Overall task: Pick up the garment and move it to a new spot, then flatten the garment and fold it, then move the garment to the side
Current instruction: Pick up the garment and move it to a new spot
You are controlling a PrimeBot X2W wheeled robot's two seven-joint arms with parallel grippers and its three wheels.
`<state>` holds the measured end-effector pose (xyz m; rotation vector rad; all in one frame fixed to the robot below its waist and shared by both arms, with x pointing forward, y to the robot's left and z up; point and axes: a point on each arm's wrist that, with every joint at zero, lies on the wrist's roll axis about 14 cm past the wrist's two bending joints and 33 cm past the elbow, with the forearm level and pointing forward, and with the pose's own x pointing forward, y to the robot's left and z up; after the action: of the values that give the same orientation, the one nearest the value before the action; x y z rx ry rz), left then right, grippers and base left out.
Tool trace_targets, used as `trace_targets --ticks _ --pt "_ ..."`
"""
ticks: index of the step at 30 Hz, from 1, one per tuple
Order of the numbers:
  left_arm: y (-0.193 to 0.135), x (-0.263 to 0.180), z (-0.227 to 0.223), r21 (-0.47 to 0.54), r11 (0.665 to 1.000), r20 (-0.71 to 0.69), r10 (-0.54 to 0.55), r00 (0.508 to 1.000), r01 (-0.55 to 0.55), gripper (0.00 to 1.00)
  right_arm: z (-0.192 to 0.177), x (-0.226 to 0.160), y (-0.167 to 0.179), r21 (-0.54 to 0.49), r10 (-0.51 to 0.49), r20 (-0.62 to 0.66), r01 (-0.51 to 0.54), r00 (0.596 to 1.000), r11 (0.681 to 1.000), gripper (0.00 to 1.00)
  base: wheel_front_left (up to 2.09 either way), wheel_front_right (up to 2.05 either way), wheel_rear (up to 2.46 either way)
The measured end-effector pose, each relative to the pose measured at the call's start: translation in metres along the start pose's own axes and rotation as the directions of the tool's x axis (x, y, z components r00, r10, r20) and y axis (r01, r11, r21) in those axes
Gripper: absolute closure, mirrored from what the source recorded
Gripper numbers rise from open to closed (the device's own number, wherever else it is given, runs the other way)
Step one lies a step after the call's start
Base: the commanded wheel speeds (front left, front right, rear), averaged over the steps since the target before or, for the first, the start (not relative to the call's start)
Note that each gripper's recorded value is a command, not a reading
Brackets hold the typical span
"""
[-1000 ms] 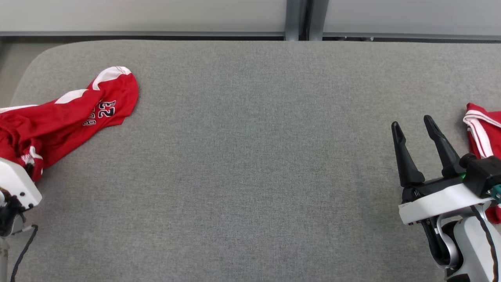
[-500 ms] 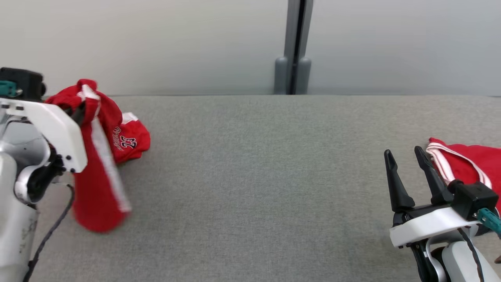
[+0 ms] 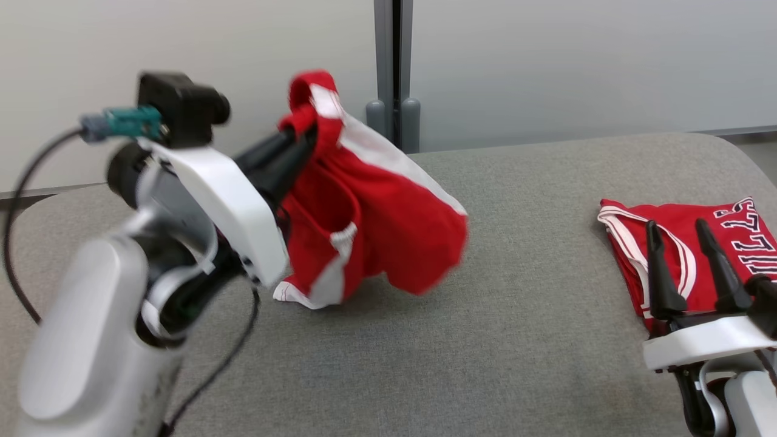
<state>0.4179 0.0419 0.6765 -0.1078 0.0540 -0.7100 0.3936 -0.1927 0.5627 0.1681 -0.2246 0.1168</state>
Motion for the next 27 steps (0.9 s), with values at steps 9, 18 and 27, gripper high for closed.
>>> trace_targets --ticks 9,18,27 --pt "0.015 -0.013 -0.125 -0.304 0.943 -0.168 0.083 0.982 -0.131 1.00 -0.007 -0.005 -0.022 -0.018 -0.055 -0.025 0.054 0.998 0.998 0.00 0.00 0.00 0.00" --pt "0.047 -0.066 -0.245 -0.522 0.733 -0.332 0.296 0.896 -0.436 1.00 -0.024 -0.002 -0.011 -0.012 -0.017 -0.074 0.016 0.997 1.000 0.00 0.00 0.00 0.00" --pt "0.058 -0.088 -0.256 -0.519 0.703 -0.323 0.365 0.873 -0.486 0.00 -0.028 -0.002 0.008 -0.006 0.043 -0.090 -0.043 0.995 0.999 0.00 0.00 0.00 0.00"
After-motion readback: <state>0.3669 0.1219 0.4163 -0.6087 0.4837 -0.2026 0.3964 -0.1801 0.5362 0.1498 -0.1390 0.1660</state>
